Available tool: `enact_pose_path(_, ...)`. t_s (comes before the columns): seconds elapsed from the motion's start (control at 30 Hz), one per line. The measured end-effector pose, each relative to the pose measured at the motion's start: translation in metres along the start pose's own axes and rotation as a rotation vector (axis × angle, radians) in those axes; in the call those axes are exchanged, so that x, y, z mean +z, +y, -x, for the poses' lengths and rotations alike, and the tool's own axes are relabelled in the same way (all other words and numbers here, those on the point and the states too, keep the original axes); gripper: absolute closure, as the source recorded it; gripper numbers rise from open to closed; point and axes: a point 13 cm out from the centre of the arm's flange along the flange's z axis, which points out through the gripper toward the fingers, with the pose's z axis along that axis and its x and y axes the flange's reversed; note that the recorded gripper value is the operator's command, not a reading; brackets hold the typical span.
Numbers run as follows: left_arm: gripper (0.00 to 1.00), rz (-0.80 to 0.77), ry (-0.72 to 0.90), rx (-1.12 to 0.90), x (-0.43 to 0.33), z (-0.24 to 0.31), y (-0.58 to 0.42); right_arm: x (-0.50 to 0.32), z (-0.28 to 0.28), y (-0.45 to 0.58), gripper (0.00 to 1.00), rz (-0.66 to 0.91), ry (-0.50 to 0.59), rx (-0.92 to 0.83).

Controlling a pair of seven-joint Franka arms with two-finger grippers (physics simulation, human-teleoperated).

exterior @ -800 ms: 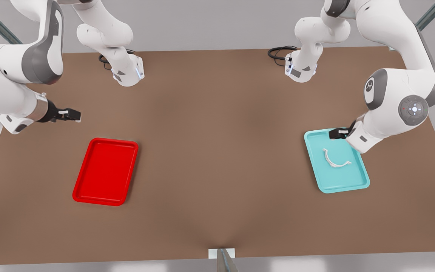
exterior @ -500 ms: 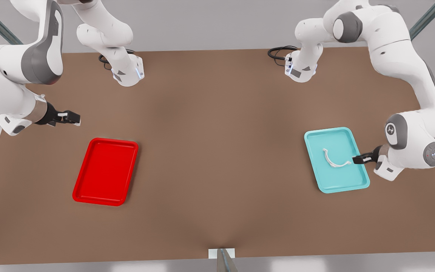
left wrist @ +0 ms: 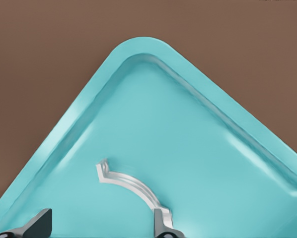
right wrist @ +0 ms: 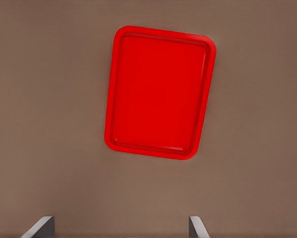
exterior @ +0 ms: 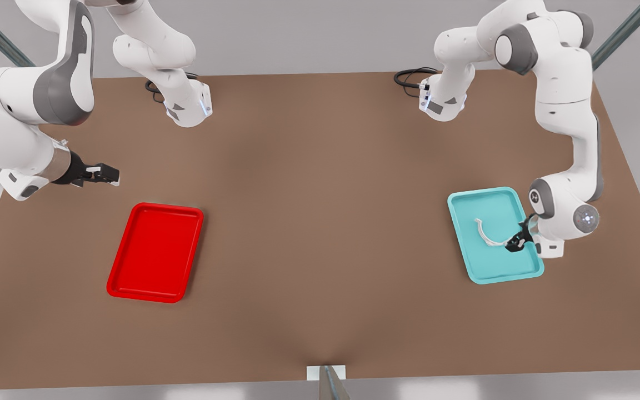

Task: Take the drainage pipe clamp from the left arm, pass it to the right arm, and place it in the plate on the right side

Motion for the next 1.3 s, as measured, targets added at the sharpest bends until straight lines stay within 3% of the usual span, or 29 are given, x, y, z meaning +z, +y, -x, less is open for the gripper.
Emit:
enact_pose_path(0.3, 0.0, -0.118, -0.047, -0.358, 0.029, -0.007, -0.015, 0.001, -0.001, -0.001, 0.0, 0.001, 0.004, -0.004)
enact_pose_path(0.6, 0.01, -0.169, -0.081, -0.566, 0.033, 0.008, -0.013, 0.005, -0.002, -0.001, 0.0, 0.001, 0.014, -0.008)
enact_pose_path(0.7, 0.32, -0.173, -0.081, -0.613, 0.036, 0.009, -0.012, 0.005, -0.002, 0.0, 0.0, 0.001, 0.015, -0.009)
enact_pose_path(0.93, 0.32, -0.184, -0.078, -0.692, 0.037, 0.01, -0.015, 0.008, -0.004, 0.0, 0.0, 0.0, 0.024, -0.011)
enact_pose_path(1.0, 0.39, -0.186, -0.077, -0.708, 0.037, 0.009, -0.016, 0.009, -0.004, 0.0, 0.0, -0.001, 0.027, -0.012)
enact_pose_path(1.3, 0.45, -0.18, -0.066, -0.765, 0.044, 0.007, -0.016, 0.013, -0.006, 0.0, 0.0, -0.004, 0.038, -0.014)
